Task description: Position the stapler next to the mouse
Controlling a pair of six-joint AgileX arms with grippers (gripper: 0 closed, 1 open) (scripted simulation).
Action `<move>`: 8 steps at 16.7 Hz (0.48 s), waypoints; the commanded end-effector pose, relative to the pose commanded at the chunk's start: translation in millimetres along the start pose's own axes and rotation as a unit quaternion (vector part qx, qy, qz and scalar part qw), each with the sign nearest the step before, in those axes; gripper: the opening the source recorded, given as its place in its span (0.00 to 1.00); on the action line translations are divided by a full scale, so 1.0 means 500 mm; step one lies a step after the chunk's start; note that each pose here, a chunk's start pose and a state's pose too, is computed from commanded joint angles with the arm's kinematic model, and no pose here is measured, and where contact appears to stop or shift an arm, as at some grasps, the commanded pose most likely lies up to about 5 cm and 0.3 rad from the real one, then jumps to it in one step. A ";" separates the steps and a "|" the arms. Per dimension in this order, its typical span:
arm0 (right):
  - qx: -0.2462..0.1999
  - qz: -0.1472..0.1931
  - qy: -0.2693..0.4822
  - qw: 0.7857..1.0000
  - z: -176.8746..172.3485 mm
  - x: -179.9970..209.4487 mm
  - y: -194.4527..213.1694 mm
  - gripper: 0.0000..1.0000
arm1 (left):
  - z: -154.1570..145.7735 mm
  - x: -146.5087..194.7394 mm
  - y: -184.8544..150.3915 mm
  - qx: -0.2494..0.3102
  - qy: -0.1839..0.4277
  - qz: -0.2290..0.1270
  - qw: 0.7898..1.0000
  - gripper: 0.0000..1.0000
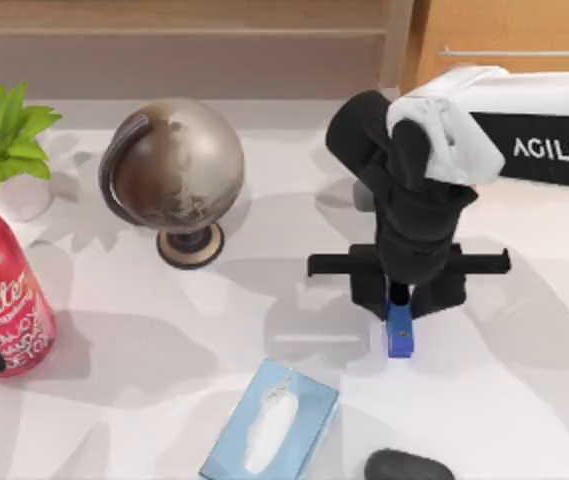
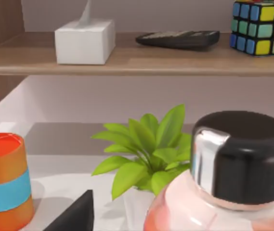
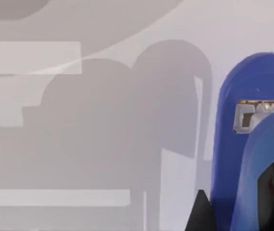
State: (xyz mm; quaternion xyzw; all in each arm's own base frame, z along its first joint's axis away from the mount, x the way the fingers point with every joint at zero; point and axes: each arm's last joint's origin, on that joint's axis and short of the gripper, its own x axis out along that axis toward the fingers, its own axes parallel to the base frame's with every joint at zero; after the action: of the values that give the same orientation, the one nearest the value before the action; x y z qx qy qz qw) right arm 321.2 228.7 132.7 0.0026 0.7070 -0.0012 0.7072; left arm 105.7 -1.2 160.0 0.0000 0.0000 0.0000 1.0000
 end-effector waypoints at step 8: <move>0.000 0.000 0.000 1.000 0.000 0.000 0.000 0.90 | 0.000 0.000 0.000 0.000 0.000 0.000 1.000 1.00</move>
State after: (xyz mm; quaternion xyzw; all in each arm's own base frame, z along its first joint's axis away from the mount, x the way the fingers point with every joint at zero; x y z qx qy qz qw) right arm 321.2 228.7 132.7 0.0026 0.7070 -0.0012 0.7072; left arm 105.7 -1.2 160.0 0.0000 0.0000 0.0000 1.0000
